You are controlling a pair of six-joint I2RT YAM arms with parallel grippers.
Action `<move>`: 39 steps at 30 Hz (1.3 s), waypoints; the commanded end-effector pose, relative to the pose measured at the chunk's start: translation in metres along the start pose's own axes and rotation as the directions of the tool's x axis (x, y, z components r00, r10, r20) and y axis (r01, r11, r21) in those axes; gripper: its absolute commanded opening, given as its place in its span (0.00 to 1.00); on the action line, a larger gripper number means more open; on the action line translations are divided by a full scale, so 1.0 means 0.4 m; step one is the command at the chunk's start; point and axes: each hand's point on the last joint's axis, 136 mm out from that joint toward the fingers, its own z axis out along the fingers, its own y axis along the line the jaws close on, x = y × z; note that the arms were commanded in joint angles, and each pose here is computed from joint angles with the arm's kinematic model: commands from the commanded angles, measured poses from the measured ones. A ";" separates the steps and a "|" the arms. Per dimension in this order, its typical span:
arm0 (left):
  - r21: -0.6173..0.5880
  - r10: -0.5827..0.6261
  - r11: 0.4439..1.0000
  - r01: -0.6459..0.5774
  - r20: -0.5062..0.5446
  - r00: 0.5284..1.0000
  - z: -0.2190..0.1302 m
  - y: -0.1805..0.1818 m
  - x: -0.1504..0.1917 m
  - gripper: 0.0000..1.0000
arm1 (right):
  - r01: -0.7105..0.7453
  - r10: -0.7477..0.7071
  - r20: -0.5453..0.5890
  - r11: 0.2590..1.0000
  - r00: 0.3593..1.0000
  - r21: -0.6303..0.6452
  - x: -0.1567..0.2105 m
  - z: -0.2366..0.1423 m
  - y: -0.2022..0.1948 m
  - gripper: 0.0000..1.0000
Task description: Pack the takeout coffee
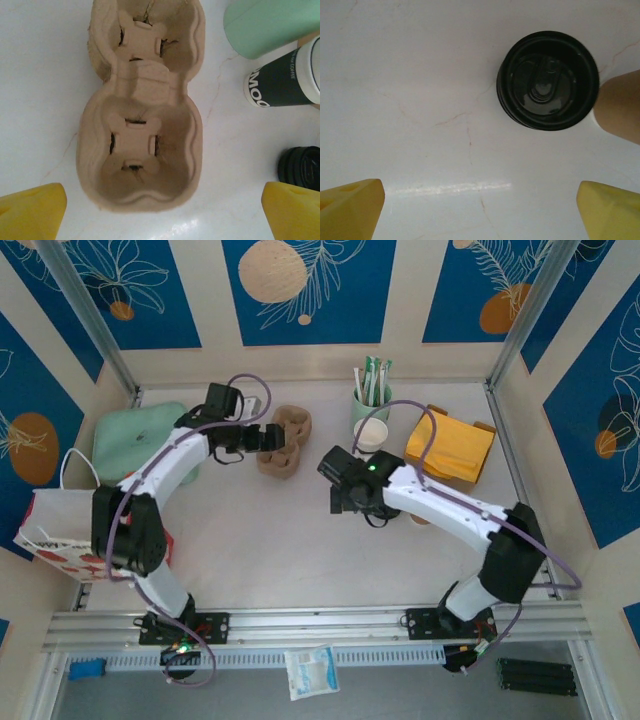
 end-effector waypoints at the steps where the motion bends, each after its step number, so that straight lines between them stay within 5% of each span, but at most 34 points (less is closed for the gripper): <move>1: 0.037 0.023 0.999 -0.023 0.005 1.000 0.025 -0.008 -0.034 1.00 | -0.026 0.025 -0.016 0.999 1.000 -0.029 -0.005 0.007 0.037 0.99; 7: 0.016 0.014 1.000 -0.013 -0.026 1.000 0.085 0.021 -0.032 0.99 | 0.043 -0.062 -0.072 0.971 0.995 -0.236 0.034 0.025 0.124 0.99; 15: 0.075 0.010 0.997 -0.003 -0.089 0.996 0.138 0.007 0.013 0.99 | -0.004 -0.036 -0.065 0.844 0.997 -0.536 0.035 -0.030 0.153 0.99; 29: 0.202 0.097 0.978 -0.059 -0.181 0.979 0.108 -0.141 0.193 1.00 | -0.128 0.080 -0.104 0.757 0.991 -0.641 -0.024 -0.039 0.113 0.99; 39: 0.130 -0.032 0.991 0.038 -0.048 0.998 -0.039 -0.135 0.246 0.99 | -0.190 0.129 -0.140 0.705 0.982 -0.684 -0.078 -0.050 0.138 0.98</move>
